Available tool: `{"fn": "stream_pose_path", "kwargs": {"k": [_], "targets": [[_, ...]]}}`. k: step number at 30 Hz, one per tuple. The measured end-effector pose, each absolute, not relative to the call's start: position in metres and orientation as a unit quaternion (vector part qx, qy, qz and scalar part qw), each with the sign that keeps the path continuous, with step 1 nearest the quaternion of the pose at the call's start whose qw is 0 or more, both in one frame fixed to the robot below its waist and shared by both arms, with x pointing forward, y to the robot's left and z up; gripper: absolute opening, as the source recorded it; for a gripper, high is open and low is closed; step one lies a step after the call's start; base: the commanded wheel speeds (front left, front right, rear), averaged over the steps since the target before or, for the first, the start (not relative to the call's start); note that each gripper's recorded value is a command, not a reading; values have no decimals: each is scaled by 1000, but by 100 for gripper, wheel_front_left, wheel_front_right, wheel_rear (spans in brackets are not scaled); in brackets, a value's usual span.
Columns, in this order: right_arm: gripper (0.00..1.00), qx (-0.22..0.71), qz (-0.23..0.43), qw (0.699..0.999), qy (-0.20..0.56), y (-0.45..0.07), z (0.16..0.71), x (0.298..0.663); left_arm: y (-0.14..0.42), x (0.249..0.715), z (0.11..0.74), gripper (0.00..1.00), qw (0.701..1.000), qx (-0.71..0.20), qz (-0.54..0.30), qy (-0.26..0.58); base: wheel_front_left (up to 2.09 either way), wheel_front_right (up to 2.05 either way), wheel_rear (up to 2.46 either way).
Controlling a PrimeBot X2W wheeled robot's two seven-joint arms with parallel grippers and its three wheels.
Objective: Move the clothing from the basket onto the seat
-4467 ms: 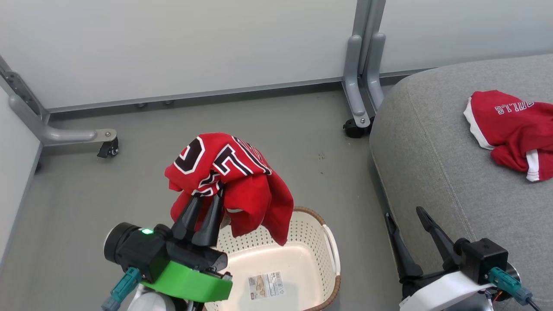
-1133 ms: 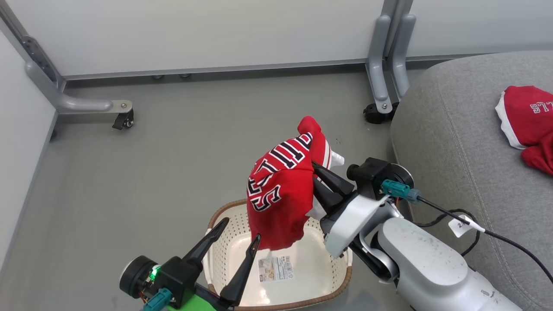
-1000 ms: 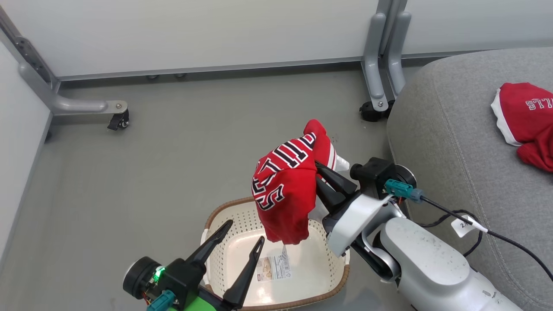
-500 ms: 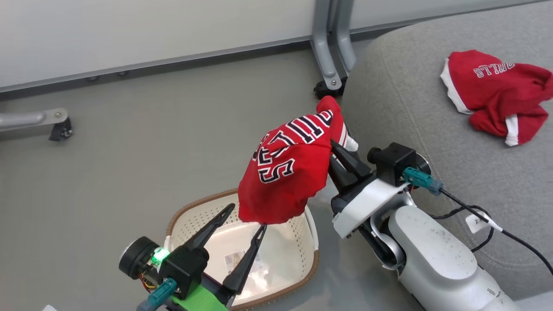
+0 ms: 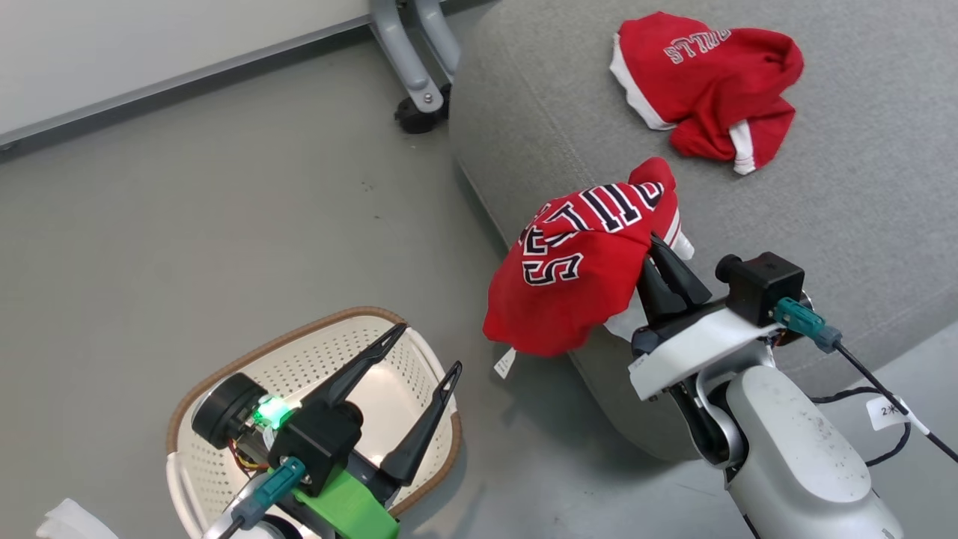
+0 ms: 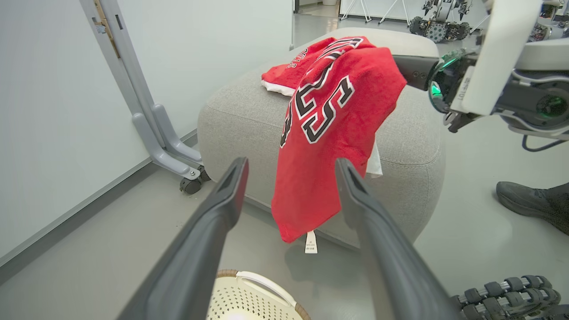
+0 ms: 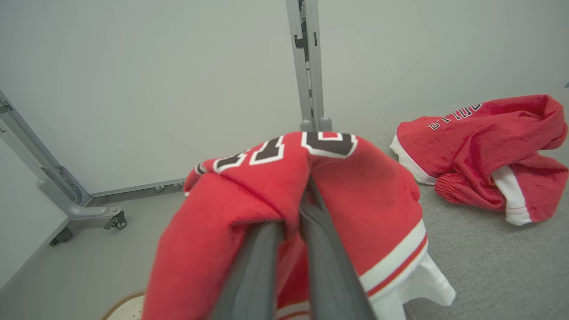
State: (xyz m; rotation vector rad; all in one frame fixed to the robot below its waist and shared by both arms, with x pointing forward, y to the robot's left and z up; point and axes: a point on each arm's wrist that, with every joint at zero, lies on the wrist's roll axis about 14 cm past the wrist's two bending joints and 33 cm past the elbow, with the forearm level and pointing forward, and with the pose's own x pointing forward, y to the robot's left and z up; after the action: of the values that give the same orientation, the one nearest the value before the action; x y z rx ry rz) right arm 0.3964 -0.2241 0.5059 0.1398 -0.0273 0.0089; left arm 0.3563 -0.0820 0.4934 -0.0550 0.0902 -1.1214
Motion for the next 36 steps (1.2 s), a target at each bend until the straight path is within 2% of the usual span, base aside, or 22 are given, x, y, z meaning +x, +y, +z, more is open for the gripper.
{"fn": "stream_pose_path", "kwargs": {"k": [10, 15, 20, 31, 34, 36], "targets": [[0, 62, -113, 992, -2, -290, 497, 356, -121, 346, 486, 100, 802, -42, -593, 52, 0, 0, 0], [0, 58, -155, 986, -5, -315, 499, 351, -129, 347, 483, 100, 793, -51, -605, 54, 0, 0, 0], [0, 39, -181, 982, -29, -342, 515, 368, -132, 357, 483, 100, 788, -50, -612, 43, 0, 0, 0], [0, -21, -236, 965, -114, -414, 579, 425, -119, 395, 469, 100, 802, -41, -595, 27, 0, 0, 0], [0, -31, -254, 960, -113, -434, 579, 436, -115, 404, 462, 100, 806, -41, -590, 27, 0, 0, 0], [0, -26, -266, 960, -85, -443, 558, 443, -111, 410, 456, 100, 809, -42, -585, 27, 0, 0, 0]]}}
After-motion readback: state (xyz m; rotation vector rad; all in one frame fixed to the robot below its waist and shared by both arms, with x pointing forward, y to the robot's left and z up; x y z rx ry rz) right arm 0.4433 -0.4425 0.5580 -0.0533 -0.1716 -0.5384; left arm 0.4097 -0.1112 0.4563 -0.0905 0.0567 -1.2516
